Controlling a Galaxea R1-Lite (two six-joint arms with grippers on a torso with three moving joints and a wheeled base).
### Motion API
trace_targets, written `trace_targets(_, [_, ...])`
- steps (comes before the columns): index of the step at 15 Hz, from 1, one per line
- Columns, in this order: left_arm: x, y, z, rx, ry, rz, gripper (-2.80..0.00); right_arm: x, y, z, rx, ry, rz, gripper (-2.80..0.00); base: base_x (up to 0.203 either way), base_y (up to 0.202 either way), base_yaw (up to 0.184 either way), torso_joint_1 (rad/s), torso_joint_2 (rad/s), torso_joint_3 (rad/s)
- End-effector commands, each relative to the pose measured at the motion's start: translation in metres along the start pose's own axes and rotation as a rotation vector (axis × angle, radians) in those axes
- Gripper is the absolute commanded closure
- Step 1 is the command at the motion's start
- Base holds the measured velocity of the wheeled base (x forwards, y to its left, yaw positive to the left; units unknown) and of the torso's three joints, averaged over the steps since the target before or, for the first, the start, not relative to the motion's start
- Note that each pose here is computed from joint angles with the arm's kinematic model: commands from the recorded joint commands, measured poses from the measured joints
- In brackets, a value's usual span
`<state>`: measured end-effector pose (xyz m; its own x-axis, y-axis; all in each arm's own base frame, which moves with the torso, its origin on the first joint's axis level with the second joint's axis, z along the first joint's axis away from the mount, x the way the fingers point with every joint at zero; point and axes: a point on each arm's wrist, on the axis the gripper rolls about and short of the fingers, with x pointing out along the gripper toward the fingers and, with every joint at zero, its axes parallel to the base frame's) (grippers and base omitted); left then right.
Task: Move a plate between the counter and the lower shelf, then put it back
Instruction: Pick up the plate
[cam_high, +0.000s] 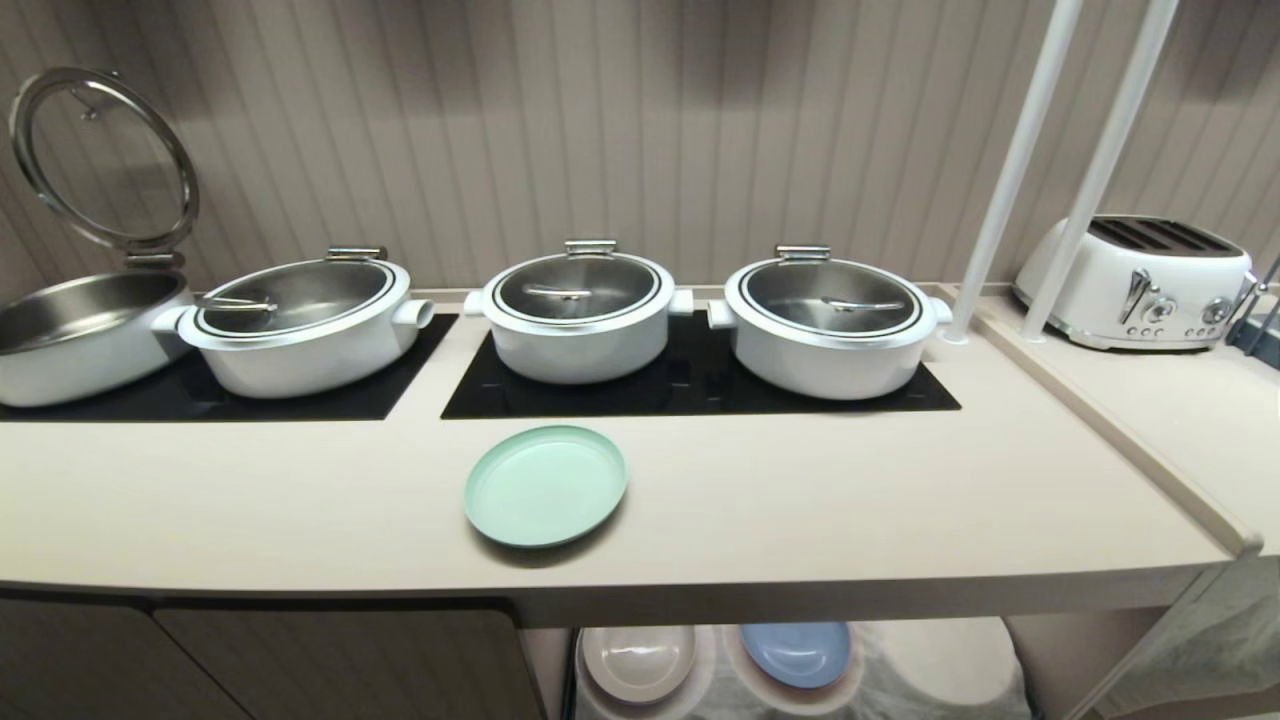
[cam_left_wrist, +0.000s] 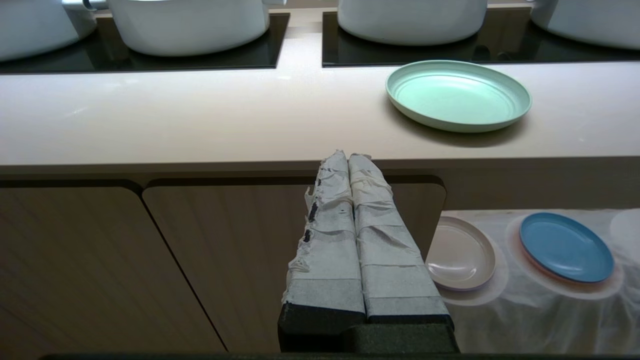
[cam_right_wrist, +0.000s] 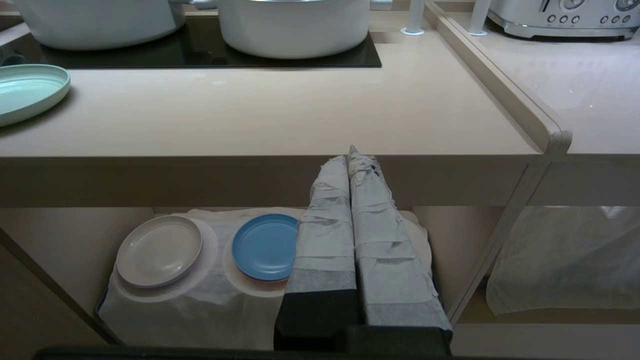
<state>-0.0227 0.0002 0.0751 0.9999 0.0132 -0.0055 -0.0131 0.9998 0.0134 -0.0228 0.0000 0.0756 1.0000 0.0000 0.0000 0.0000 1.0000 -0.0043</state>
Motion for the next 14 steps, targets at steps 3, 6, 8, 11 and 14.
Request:
trace_targets(3, [0.0,0.0,0.0,0.001,0.001,0.001,0.0,0.0,0.0,-0.0001,0.0,0.0,0.0,0.0,0.0,0.0,0.0,0.0,0.0,0.0])
trace_targets(6, [0.0,0.0,0.0,0.001,0.001,0.001,0.0,0.0,0.0,-0.0001,0.0,0.0,0.0,0.0,0.0,0.0,0.0,0.0,0.0,0.0])
trace_targets(8, [0.0,0.0,0.0,0.001,0.001,0.001,0.0,0.0,0.0,-0.0001,0.0,0.0,0.0,0.0,0.0,0.0,0.0,0.0,0.0,0.0])
trace_targets(11, [0.0,0.0,0.0,0.001,0.001,0.001,0.0,0.0,0.0,-0.0001,0.0,0.0,0.0,0.0,0.0,0.0,0.0,0.0,0.0,0.0])
trace_targets(14, [0.0,0.0,0.0,0.001,0.001,0.001,0.0,0.0,0.0,-0.0001,0.0,0.0,0.0,0.0,0.0,0.0,0.0,0.0,0.0,0.0])
